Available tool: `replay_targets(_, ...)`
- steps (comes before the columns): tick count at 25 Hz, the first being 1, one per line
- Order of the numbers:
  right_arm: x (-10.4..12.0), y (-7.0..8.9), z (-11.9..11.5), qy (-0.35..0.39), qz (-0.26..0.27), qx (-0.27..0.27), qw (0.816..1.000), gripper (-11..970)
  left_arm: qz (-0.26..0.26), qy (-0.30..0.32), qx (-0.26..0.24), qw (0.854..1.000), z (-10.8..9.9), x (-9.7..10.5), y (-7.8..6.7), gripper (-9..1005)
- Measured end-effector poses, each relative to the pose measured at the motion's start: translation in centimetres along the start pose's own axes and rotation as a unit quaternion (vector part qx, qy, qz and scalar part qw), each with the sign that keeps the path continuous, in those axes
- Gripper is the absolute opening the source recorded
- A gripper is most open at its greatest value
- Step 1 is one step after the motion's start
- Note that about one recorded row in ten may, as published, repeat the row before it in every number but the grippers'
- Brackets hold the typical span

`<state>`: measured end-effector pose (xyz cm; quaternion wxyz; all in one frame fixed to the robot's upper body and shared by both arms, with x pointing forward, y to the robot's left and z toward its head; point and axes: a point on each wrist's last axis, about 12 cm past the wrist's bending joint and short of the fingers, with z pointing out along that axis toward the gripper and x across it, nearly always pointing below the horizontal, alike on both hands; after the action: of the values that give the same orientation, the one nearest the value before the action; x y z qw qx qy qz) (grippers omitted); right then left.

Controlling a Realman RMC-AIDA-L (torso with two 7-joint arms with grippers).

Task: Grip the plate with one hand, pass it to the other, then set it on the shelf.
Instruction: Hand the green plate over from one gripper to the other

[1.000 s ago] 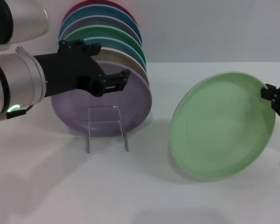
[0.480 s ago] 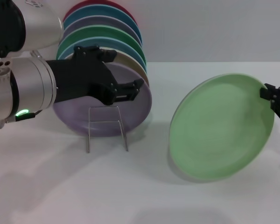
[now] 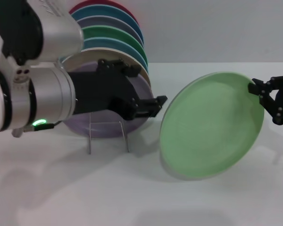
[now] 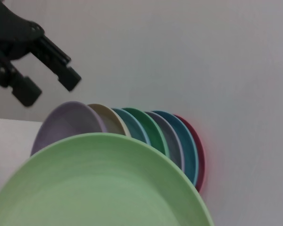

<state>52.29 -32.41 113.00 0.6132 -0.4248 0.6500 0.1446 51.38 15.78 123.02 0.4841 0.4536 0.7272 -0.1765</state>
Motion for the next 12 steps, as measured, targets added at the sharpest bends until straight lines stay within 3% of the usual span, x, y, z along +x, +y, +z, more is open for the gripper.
replay_targets(12, -0.3, 0.0, 0.2, -0.002, -0.010, -0.008, 1.000, 19, -0.002, 0.009, 0.040, 0.999, 2.4, -0.3, -0.8, 793)
